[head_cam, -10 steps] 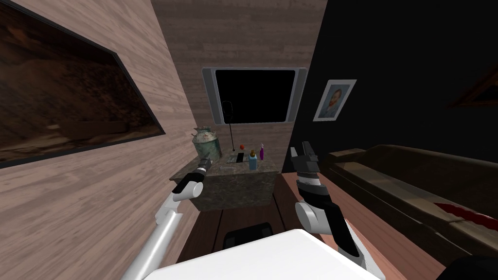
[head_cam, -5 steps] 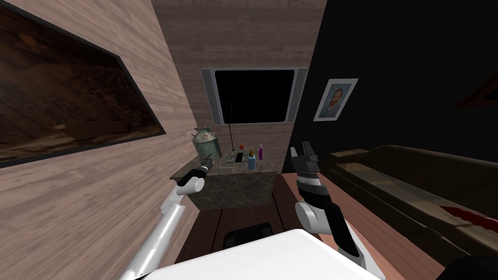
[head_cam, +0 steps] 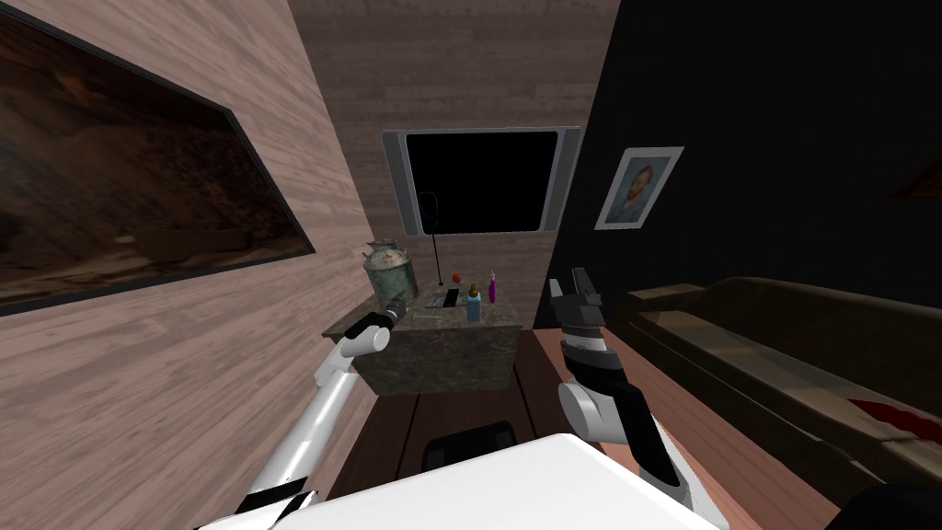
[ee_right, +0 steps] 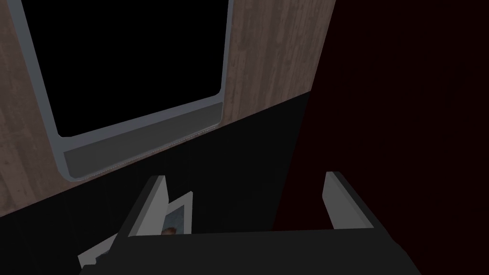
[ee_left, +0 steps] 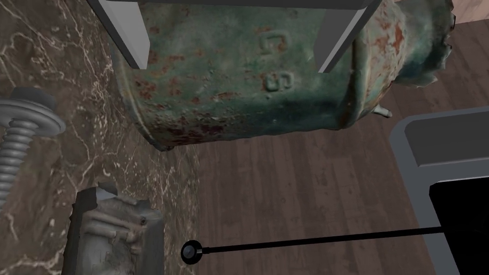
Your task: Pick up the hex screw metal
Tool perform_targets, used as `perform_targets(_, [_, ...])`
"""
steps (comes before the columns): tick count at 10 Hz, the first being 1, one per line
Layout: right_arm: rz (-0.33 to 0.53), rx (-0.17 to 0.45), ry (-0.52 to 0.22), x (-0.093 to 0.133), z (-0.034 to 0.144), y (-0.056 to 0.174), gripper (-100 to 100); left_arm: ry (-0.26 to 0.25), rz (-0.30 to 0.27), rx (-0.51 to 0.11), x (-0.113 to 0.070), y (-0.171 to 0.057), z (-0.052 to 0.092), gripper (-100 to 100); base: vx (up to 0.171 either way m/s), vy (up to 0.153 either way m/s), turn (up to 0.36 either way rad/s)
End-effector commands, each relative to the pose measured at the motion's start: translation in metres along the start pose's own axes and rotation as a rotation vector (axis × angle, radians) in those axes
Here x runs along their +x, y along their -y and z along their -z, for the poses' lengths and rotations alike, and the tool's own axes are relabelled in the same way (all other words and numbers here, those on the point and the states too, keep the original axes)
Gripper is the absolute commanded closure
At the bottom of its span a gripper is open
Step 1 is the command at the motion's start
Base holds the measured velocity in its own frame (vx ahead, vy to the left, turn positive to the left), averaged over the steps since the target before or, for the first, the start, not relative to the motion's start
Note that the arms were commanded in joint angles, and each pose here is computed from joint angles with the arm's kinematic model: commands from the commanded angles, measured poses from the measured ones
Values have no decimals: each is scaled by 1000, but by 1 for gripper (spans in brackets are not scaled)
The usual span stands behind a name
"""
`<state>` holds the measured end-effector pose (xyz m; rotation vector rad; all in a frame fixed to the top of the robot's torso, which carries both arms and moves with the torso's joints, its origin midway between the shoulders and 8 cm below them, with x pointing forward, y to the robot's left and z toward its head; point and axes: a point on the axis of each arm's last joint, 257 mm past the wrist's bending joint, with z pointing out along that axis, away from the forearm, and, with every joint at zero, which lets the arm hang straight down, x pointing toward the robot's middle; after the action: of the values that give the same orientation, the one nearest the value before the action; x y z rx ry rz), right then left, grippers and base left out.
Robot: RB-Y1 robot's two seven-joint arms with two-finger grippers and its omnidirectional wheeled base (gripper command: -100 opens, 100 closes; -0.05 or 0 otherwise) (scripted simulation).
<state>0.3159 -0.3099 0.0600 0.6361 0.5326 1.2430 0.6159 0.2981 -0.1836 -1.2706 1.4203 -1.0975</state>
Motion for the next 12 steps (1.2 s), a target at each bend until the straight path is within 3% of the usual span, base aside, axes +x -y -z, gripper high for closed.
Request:
perform_targets(1, [0,0,0,0,0,0,0,-7,1,-36,1,-8,-1,-100,0,-21,4])
perform_targets(2, [0,0,0,0,0,0,0,-16,2,-71,2,-8,-12,-100,-3,-38,37])
perform_targets(4, [0,0,0,0,0,0,0,-23,3,-115,4,-20,-12,-100,0,-41,15])
perform_targets(5, [0,0,0,0,0,0,0,-32,2,-148,5,-19,-21,-100,2,-42,35])
perform_targets(12, [0,0,0,0,0,0,0,-63,2,-350,11,-55,-29,-100,5,-37,15])
